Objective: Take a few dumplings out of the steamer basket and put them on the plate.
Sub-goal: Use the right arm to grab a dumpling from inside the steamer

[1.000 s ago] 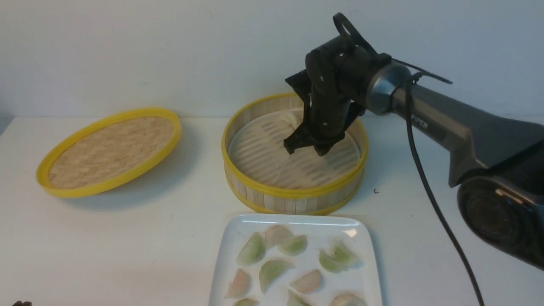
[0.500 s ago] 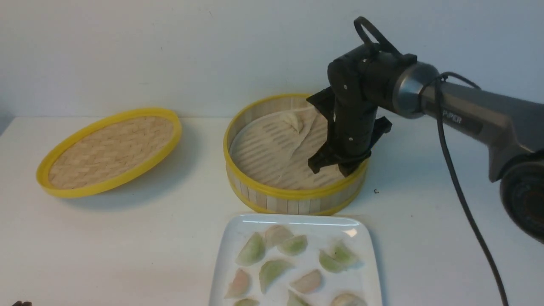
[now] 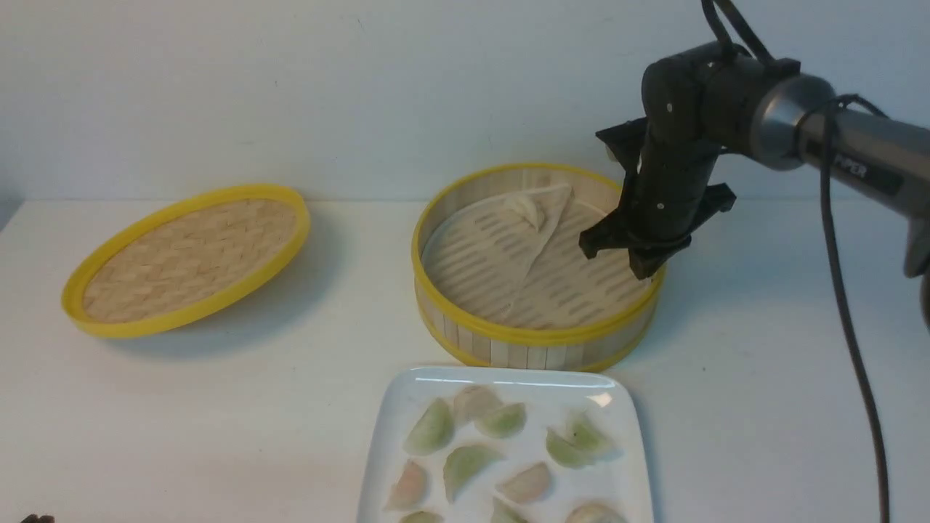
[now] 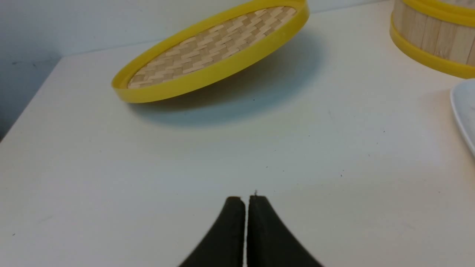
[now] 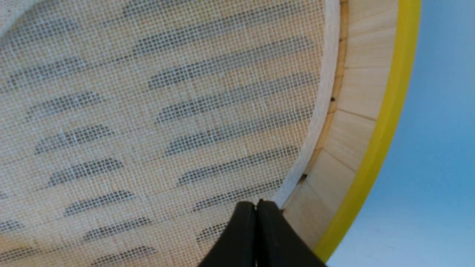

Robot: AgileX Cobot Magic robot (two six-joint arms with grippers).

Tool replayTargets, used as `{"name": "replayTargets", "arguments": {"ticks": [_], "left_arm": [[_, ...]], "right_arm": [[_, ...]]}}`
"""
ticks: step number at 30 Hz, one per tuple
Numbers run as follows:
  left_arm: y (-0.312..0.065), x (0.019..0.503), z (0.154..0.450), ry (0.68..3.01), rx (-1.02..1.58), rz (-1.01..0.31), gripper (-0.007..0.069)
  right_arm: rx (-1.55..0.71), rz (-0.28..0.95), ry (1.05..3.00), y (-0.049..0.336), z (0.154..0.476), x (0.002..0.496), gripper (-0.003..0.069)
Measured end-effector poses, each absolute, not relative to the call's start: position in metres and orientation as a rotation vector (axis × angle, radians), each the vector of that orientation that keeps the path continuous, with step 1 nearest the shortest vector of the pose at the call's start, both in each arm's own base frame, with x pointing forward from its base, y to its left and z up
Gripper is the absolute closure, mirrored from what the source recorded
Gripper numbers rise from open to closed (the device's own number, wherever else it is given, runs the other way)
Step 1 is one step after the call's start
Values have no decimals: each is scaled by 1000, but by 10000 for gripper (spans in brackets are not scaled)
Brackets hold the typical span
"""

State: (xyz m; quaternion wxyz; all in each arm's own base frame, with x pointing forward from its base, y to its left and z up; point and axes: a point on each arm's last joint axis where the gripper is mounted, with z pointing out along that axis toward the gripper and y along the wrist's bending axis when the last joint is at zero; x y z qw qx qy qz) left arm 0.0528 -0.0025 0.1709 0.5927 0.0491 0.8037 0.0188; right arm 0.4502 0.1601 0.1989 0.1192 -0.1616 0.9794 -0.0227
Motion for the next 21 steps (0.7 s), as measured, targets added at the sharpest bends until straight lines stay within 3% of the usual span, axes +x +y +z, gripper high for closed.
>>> {"name": "replayTargets", "arguments": {"ticks": [5, 6, 10, 14, 21], "left_arm": [[-2, 53, 171, 1869, 114, 44, 631], [-2, 53, 171, 1869, 114, 44, 631], [-2, 53, 171, 1869, 114, 44, 631], [-2, 53, 171, 1869, 114, 44, 631], [-2, 53, 171, 1869, 114, 44, 631]], "right_arm": [[-501, 94, 2766, 173, 214, 457, 673], [-503, 184, 2683, 182, 223, 462, 673], [-496, 320, 2536, 203, 232, 468, 655], [-516, 330, 2451, 214, 225, 475, 587], [-577, 228, 2423, 217, 193, 486, 367]]}}
